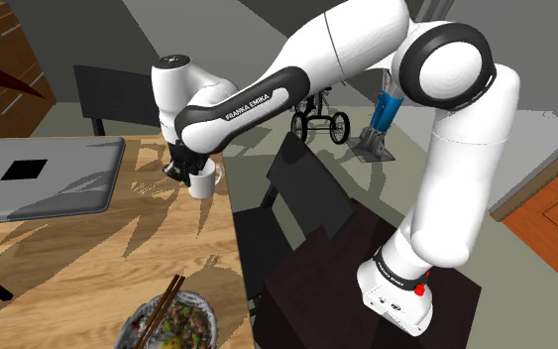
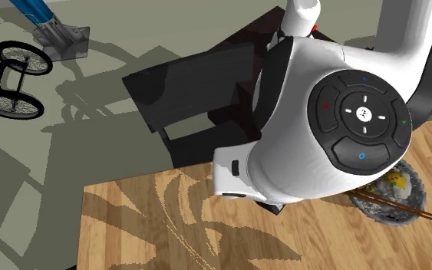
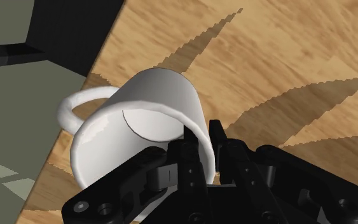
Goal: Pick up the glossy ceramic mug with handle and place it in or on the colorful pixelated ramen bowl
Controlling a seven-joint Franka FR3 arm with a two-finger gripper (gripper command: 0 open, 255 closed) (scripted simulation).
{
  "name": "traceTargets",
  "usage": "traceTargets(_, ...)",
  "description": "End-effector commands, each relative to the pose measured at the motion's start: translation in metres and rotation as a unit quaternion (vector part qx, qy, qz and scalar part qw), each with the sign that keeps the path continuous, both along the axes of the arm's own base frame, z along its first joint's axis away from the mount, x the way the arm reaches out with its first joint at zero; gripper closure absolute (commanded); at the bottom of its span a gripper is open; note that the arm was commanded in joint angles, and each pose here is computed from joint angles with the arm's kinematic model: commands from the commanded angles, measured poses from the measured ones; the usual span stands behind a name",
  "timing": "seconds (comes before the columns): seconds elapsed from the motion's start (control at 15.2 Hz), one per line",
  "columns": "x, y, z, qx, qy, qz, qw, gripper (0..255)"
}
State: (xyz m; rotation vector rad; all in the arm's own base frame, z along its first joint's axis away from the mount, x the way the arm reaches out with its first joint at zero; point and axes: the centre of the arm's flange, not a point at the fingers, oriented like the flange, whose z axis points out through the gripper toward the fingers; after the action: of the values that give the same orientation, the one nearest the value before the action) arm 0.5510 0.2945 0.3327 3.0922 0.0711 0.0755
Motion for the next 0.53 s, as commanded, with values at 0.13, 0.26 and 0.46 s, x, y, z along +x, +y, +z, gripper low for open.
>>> traceTargets(0.13,0.000,0.000,0.022,0.000,0.000,0.000,1.0000,255)
traceTargets(0.26,0.000,0.000,0.033,0.000,0.000,0.000,1.0000,255)
traceTargets(0.46,0.000,0.000,0.049,0.000,0.000,0.000,1.0000,255)
